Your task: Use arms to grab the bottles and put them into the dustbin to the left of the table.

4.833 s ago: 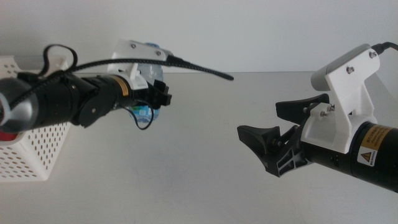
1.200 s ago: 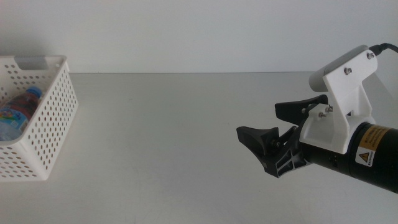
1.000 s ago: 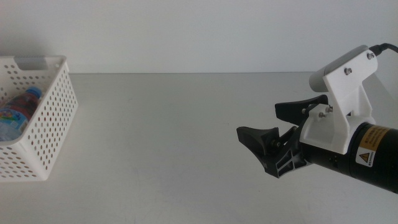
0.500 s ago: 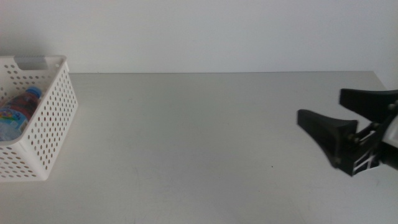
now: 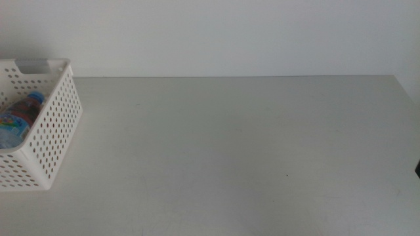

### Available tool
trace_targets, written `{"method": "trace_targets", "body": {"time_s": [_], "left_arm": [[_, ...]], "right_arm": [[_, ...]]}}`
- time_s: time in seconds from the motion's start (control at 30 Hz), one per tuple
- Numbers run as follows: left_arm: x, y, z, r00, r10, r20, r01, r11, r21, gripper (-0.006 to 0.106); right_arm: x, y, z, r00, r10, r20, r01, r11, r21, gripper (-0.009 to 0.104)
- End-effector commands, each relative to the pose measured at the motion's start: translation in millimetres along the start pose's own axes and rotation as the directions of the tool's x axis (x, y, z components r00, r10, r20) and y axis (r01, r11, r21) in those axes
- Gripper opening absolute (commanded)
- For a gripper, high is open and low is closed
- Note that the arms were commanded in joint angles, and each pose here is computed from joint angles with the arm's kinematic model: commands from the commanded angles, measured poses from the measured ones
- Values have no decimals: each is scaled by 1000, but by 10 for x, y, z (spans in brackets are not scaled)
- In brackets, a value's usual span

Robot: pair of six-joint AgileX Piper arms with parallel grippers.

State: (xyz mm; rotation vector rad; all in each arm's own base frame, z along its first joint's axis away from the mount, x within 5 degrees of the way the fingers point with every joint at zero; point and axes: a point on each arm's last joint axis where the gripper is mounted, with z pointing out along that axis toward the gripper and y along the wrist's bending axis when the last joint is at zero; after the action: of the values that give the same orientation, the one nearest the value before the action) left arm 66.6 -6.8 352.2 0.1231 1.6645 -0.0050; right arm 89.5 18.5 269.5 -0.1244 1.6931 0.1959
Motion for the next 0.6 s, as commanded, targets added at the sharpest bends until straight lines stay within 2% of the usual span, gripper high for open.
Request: {"method": "trace_targets", "body": {"time_s": [0.0, 0.1, 0.3, 0.57], "left_arm": [[75, 6, -23, 992, -31, 122, 34, 999, -18, 92], [429, -10, -48, 993, -34, 116, 38, 999, -36, 92], [1111, -48, 0, 997, -73, 13, 74, 996, -57, 92], [1555, -78, 4, 995, -101, -9, 100, 992, -73, 92]], "right_arm": [[-10, -35, -119, 997, 0, 78, -4, 999, 40, 71], [146, -83, -220, 995, 1, 104, -12, 995, 103, 71], [424, -155, -304, 989, -5, 145, -27, 976, 217, 71], [744, -177, -289, 992, 8, 126, -37, 972, 234, 71]]}}
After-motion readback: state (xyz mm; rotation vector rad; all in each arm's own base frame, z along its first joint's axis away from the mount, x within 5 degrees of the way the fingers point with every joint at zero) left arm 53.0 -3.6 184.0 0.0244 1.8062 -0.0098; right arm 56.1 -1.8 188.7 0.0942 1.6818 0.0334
